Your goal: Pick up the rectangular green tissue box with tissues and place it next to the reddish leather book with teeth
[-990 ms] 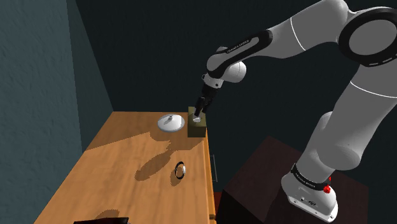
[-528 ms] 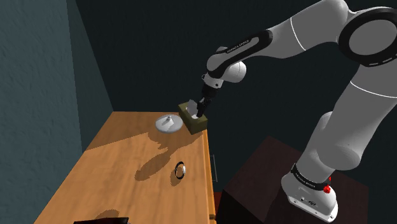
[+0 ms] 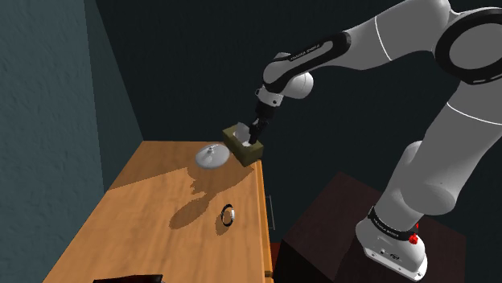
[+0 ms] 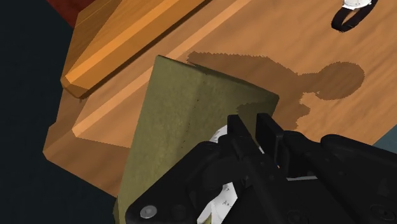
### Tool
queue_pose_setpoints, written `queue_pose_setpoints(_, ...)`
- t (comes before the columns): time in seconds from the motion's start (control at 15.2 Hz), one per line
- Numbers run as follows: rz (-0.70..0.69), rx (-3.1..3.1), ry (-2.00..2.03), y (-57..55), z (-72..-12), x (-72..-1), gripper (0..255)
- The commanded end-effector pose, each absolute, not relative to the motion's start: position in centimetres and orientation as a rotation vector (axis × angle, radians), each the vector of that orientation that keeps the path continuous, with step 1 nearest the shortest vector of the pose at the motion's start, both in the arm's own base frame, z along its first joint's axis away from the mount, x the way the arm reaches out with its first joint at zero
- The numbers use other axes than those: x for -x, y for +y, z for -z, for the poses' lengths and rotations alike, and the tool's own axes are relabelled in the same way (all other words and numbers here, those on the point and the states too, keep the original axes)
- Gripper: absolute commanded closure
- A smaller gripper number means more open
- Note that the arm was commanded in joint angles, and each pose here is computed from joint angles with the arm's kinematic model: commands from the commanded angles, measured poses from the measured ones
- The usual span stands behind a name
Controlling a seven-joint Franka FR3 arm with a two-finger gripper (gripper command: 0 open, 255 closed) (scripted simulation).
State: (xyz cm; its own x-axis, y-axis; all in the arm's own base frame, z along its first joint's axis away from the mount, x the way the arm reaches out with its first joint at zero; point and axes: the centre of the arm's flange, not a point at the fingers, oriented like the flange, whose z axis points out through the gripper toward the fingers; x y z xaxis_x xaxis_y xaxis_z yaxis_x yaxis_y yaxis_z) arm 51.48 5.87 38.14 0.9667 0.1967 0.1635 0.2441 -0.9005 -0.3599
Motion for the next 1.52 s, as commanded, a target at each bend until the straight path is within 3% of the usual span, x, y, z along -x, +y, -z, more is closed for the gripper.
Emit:
queue_pose_setpoints(0.0, 0.173, 2.731, -0.318, 5.8, -39.1, -51.5, 255)
queue_pose_setpoints(1.45, 0.173, 2.731, -0.318, 5.8, -50.7, -51.5, 255)
